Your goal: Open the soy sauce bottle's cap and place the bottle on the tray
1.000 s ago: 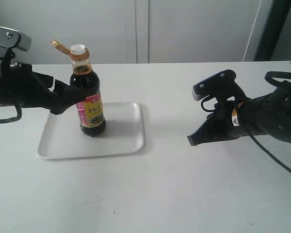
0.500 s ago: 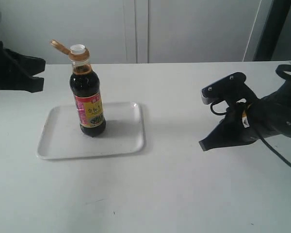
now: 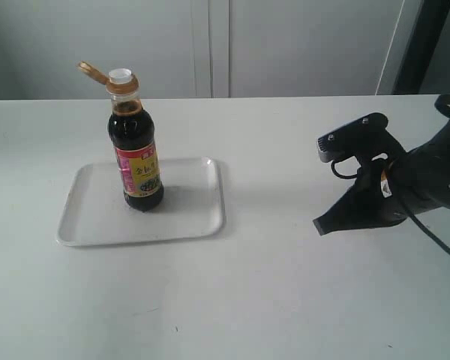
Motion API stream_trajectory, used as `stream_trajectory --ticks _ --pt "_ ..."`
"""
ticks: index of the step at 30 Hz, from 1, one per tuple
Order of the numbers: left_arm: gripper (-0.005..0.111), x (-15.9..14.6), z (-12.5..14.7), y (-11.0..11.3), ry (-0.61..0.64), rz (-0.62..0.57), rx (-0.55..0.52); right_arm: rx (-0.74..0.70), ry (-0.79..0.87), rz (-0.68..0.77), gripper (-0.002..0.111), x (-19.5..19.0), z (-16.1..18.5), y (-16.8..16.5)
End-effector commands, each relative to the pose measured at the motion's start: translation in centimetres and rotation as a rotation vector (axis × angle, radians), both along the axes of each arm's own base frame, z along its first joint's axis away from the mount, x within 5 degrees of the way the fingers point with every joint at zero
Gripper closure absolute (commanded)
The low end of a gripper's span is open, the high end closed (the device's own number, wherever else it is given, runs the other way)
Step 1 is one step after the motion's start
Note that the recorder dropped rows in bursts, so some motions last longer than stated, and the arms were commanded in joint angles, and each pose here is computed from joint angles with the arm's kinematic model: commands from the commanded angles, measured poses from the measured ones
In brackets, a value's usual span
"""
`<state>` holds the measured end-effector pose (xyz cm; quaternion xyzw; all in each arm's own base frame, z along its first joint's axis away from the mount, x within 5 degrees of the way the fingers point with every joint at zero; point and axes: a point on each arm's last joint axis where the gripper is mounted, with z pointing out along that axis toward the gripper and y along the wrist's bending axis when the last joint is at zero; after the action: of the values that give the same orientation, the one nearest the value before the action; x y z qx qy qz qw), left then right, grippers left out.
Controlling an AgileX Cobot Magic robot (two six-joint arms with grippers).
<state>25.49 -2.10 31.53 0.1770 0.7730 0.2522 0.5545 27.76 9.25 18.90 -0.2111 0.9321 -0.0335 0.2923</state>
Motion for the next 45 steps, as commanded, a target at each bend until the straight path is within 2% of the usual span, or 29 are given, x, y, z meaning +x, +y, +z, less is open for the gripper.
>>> stream_trajectory --ticks 1,4,9,13,21,26,30,32,37,40,45 --pt "0.107 -0.9 0.3 2.0 0.008 0.207 0.060 0.017 -0.019 -0.017 0.108 0.3 0.7 -0.1" --pt "0.107 -1.3 -0.5 2.4 0.106 0.266 0.049 0.031 -0.043 -0.020 0.108 0.8 1.4 0.1" --pt "0.107 -2.3 -2.7 2.6 0.410 0.317 0.047 0.037 -0.050 -0.059 0.108 1.7 3.0 0.3" --pt "0.107 -2.6 -3.3 1.9 0.615 0.282 0.021 -0.019 -0.005 -0.073 0.108 2.0 4.2 0.0" --pt "0.107 -3.3 -2.5 0.4 0.791 0.185 -0.105 -0.140 0.177 -0.088 0.108 1.6 5.5 -1.4" --pt "0.107 -4.0 -1.9 0.2 0.888 0.192 -0.125 -0.104 0.297 -0.169 0.108 1.5 5.9 -4.1" --pt "0.107 -4.5 -1.3 -0.1 0.960 0.199 -0.166 -0.035 0.309 -0.247 0.108 1.5 6.2 -5.7" --pt "0.107 -4.7 -1.1 -0.1 0.982 0.200 -0.185 -0.005 0.289 -0.268 0.108 1.3 6.6 -6.1" --pt "0.107 -4.7 -1.0 0.6 1.032 0.139 -0.321 0.042 0.158 -0.266 0.108 -0.2 7.9 -6.5" --pt "0.107 -4.6 -0.3 1.3 0.937 0.128 -0.374 0.090 0.051 -0.255 0.108 -1.5 8.6 -6.5" --pt "0.107 -5.7 1.9 1.4 0.682 0.066 -0.389 0.143 -0.128 -0.232 0.108 -3.7 9.5 -6.7"
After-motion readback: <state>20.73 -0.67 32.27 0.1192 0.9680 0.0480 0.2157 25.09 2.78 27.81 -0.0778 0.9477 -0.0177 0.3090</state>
